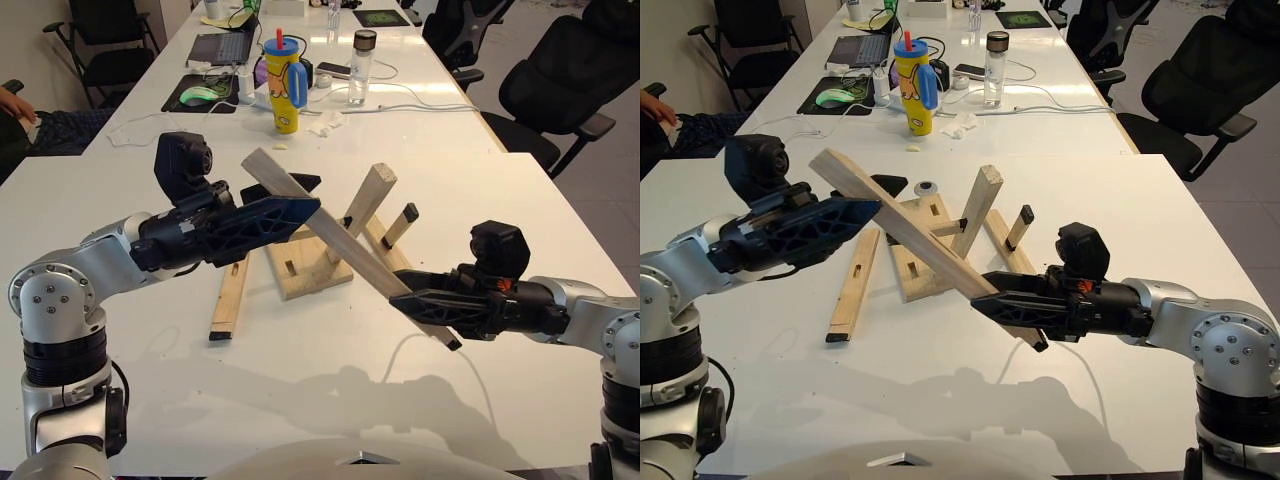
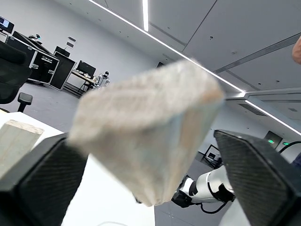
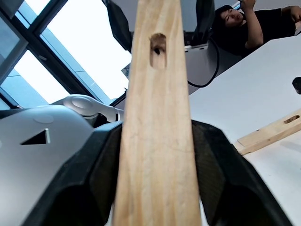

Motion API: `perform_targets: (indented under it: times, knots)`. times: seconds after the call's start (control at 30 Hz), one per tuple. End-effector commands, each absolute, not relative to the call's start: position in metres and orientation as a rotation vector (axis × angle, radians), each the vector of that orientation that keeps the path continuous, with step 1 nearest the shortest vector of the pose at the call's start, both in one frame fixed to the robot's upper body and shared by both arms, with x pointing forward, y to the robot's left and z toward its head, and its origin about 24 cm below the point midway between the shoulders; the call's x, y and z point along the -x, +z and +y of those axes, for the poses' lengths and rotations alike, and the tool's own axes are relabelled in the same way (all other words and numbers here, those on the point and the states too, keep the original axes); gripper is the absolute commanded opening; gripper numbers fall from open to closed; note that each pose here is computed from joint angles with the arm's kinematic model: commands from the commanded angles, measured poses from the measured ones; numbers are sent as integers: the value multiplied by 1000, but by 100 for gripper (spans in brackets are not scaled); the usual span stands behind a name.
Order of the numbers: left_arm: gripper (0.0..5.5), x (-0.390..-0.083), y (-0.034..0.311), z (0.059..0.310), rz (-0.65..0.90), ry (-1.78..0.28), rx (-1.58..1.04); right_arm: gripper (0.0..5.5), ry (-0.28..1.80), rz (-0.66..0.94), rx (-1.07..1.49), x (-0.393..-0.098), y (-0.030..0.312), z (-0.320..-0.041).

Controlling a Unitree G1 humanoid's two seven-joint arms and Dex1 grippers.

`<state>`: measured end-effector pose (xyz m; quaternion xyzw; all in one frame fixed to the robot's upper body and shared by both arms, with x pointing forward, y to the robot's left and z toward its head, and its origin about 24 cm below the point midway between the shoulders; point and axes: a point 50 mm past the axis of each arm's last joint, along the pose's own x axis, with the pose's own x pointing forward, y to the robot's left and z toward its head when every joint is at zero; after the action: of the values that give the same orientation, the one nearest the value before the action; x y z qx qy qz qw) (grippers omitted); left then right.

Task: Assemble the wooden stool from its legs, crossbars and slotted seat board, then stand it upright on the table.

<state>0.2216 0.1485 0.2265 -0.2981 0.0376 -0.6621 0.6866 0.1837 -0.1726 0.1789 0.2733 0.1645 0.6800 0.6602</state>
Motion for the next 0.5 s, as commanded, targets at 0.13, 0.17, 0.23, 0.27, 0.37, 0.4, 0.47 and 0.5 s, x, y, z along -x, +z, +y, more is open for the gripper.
perform_targets:
  times: [0.13,0.17,0.23,0.27,0.37,0.4,0.47,0.5]
  knots:
    - [365,-218,227,150,137,-1502,622,205,1542,377,-551,-182,181,-177]
    - [345,-219,226,151,141,-1500,622,205,1542,375,-543,-181,181,-178]
    - [313,-220,226,152,143,-1496,624,205,1540,379,-517,-181,179,-180]
    - [300,-220,226,152,145,-1496,625,205,1540,379,-512,-181,178,-180]
    - [258,-220,224,153,162,-1490,621,205,1541,373,-484,-181,178,-181]
    - [247,-220,223,153,165,-1490,622,205,1541,375,-474,-181,177,-181]
    - [213,-220,222,152,175,-1494,616,205,1542,375,-463,-182,176,-181]
    - [205,-220,222,152,182,-1495,611,205,1542,371,-453,-182,176,-182]
